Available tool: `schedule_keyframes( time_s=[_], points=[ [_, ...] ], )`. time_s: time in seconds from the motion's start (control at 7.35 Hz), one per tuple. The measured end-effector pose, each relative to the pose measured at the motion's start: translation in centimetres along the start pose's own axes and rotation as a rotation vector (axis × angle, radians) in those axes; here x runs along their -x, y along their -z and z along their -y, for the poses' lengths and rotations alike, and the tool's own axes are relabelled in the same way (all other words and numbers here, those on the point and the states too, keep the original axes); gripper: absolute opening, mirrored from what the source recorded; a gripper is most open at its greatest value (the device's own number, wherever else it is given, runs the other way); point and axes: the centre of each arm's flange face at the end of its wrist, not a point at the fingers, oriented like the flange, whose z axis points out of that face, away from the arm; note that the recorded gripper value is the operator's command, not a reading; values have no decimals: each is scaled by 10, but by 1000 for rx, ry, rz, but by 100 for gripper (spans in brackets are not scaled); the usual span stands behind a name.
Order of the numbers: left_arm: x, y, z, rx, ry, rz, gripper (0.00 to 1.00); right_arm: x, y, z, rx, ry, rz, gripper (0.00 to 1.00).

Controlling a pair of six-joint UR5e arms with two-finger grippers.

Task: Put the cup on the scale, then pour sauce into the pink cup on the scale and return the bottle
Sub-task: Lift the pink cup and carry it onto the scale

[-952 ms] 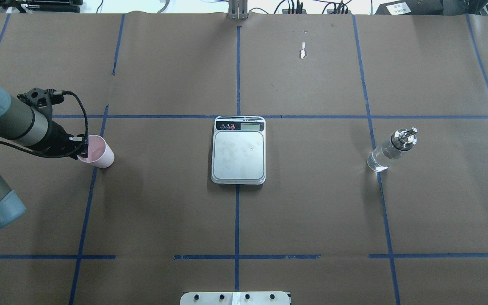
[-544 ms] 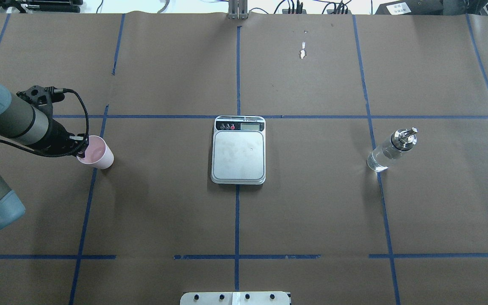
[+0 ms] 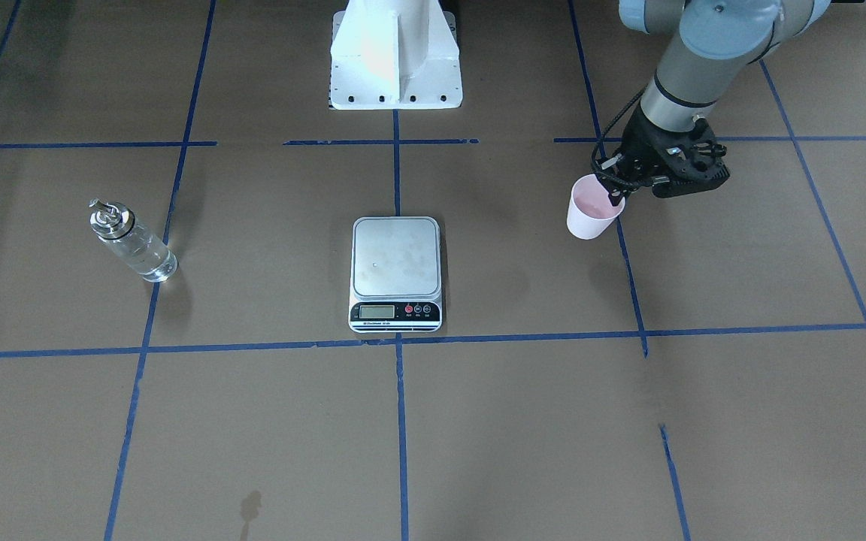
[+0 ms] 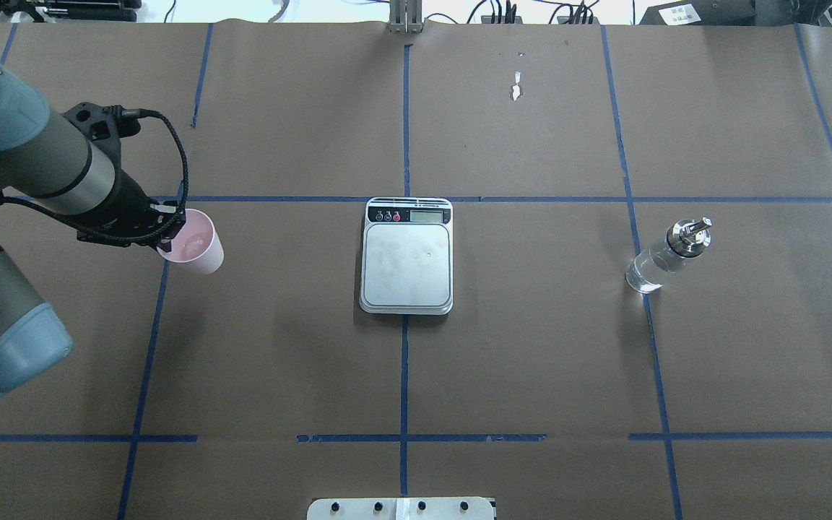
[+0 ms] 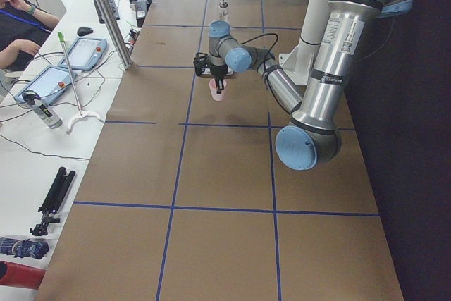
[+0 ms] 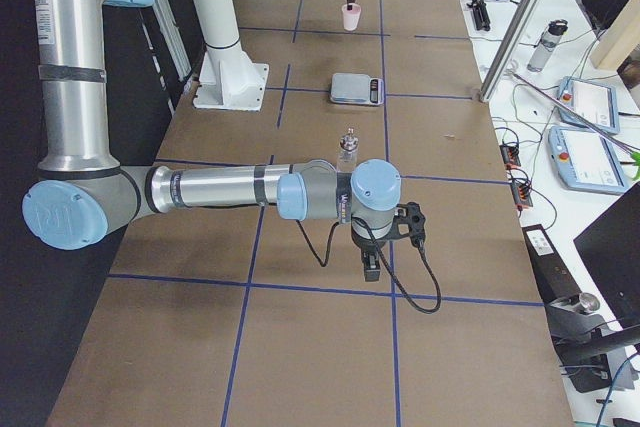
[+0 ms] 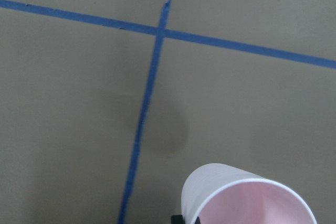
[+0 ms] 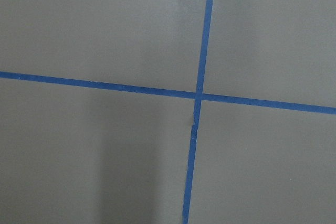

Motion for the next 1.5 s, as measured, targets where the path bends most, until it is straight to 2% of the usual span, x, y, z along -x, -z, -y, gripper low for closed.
schedule_keyframes(
  time_s=[0.41, 0.68, 0.95, 1.22, 1.5],
  points=[
    [-101, 17, 6, 38, 116, -32, 0, 4, 3, 3, -7, 7, 2, 100],
    [-178, 11, 5, 92, 213, -56, 0, 7, 7, 5, -13, 15, 0, 100],
    [-235, -12, 3, 123, 259, -74, 0, 7, 7, 6, -14, 16, -2, 100],
    [-254, -45, -2, 139, 270, -82, 0, 8, 7, 6, -13, 16, -2, 100],
    [-257, -57, -8, 148, 267, -76, 0, 8, 8, 7, -14, 16, -2, 100]
  ],
)
